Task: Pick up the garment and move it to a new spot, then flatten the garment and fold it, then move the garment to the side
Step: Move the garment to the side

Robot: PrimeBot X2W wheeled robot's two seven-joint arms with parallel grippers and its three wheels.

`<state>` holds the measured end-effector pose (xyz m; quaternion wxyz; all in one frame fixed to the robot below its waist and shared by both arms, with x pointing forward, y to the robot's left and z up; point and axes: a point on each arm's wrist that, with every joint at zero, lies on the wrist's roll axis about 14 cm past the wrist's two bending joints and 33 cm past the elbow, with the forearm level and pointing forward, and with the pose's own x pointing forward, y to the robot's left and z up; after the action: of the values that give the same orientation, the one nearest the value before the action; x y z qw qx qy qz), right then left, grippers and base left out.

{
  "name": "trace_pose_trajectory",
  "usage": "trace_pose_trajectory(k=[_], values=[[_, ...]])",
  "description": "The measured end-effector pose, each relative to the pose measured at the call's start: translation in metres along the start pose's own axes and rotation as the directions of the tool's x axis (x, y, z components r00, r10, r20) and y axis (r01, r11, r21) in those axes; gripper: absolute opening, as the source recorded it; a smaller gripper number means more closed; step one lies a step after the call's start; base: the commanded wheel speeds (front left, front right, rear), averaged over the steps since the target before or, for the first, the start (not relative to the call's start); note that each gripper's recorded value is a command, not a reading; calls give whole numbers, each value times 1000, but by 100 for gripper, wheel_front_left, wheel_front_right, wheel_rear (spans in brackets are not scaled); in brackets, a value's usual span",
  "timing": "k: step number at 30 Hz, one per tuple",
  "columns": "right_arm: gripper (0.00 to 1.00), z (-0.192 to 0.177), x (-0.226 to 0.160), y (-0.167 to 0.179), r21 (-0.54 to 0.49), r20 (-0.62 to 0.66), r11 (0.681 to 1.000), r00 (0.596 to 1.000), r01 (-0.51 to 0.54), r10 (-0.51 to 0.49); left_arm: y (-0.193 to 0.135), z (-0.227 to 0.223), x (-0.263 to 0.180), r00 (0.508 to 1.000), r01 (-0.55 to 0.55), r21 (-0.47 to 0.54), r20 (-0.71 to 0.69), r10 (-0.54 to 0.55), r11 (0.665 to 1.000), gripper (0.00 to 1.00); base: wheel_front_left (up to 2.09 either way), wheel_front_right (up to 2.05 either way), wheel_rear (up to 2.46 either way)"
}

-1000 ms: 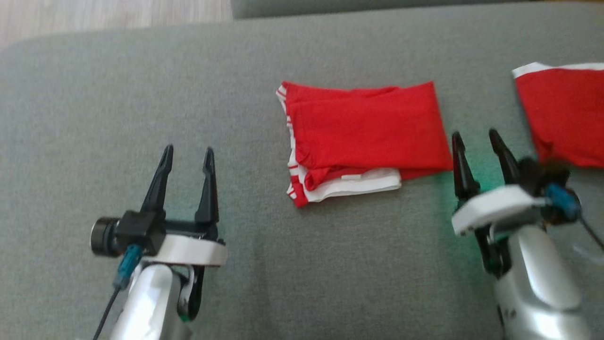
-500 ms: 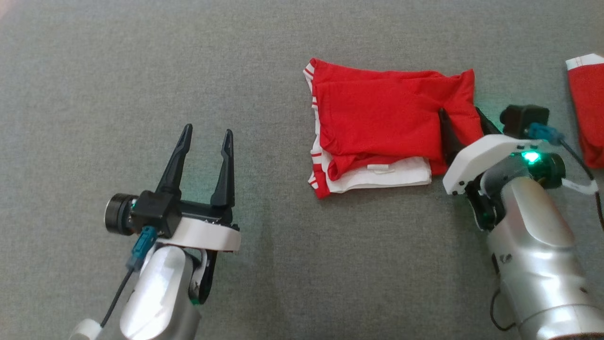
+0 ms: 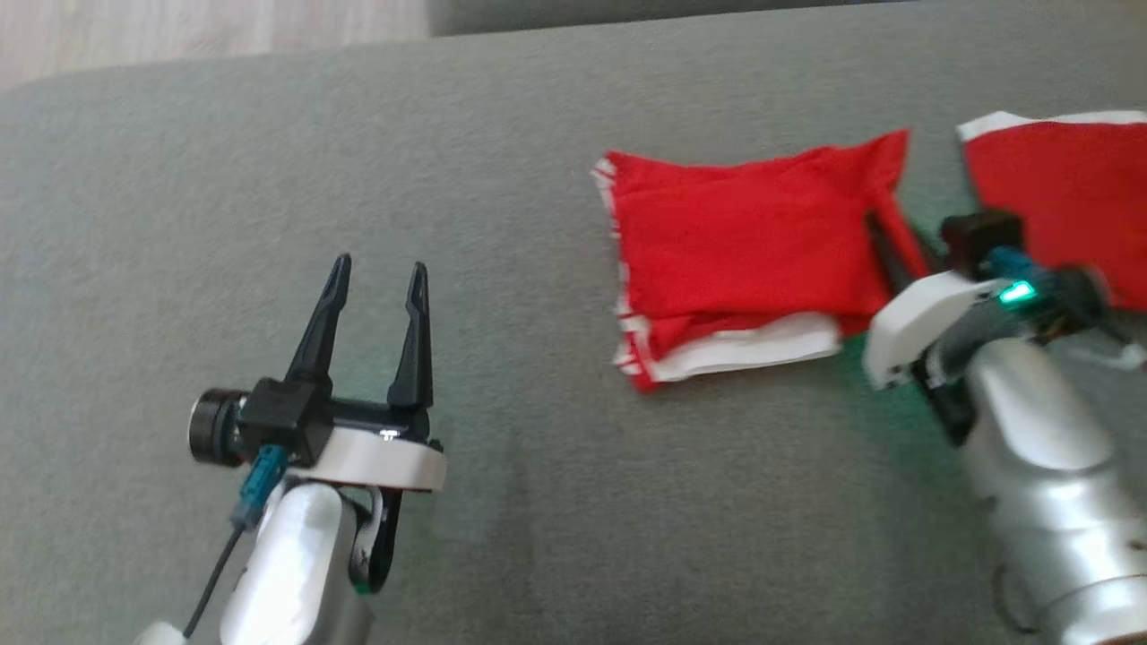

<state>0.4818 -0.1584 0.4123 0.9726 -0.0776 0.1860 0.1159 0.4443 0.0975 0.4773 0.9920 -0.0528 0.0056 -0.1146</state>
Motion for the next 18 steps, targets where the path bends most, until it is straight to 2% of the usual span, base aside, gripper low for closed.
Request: trace_pose_trajectory(k=[4,8,14,18], values=[[0,16,-19,-46,-111,38,991,997,73,-70,-15,-2,1,999,37,-8,-3,-37,999,100,0,0,0],[0,26,-38,-93,-201,37,969,989,147,-143,-25,-3,7,998,67,-9,-4,-67,998,100,0,0,0],[0,24,-55,-155,-262,-27,934,966,241,-257,-31,-22,12,995,93,-25,-45,-94,995,100,0,0,0],[0,17,-63,-194,-324,-79,900,940,291,-332,-32,-31,19,992,104,-20,-66,-105,994,100,0,0,0]])
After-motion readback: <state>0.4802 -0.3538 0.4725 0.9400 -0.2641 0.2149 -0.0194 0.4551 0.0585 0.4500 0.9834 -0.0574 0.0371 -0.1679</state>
